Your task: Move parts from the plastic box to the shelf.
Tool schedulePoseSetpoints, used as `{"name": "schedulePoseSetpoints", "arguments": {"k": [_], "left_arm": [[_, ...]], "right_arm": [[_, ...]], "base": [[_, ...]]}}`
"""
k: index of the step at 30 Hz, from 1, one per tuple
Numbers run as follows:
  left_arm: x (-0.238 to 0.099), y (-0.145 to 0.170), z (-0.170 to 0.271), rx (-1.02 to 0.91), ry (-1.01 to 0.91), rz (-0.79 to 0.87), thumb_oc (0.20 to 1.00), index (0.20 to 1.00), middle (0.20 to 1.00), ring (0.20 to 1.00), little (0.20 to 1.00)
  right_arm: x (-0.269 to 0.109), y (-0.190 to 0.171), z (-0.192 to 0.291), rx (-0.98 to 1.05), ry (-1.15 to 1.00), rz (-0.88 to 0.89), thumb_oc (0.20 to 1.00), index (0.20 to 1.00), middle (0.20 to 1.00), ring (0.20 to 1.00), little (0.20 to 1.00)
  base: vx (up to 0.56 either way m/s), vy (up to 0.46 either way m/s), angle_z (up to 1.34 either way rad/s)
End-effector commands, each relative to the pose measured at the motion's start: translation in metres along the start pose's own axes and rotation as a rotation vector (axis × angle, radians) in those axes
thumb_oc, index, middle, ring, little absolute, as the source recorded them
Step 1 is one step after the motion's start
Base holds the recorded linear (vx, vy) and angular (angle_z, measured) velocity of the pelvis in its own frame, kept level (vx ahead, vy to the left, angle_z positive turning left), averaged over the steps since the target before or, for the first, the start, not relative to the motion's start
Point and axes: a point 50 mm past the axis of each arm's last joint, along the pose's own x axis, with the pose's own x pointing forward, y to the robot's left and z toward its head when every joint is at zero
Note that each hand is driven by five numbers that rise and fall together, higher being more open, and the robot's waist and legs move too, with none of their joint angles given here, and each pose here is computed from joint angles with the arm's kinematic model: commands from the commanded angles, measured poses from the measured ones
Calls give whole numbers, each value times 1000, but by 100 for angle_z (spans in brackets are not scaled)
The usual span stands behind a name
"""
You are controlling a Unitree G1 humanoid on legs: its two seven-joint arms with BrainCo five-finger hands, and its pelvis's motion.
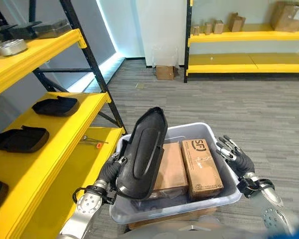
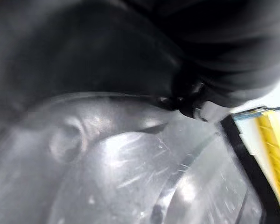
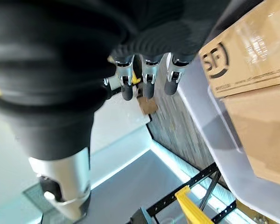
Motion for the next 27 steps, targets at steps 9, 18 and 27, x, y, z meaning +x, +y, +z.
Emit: {"name": "schedulePoseSetpoints", "arguments": {"k": [9, 18, 27], "left_arm": [[14, 21, 47, -35, -213, 51, 200, 200, 200, 200, 200], [24, 21, 75, 68, -318, 3, 200, 200, 200, 200, 200], [17, 41, 87, 187, -367, 60, 200, 200, 200, 200, 200]], "right_arm": [[14, 8, 36, -72, -169, 63, 1000, 1000, 1000, 1000, 1000], [-9, -14, 18, 56, -180, -84, 1000, 1000, 1000, 1000, 1000], [-7, -10, 11, 90, -186, -76, 1000, 1000, 1000, 1000, 1000]], "base": [[-198, -142, 52], [-54, 131, 103], [17, 194, 45]]}}
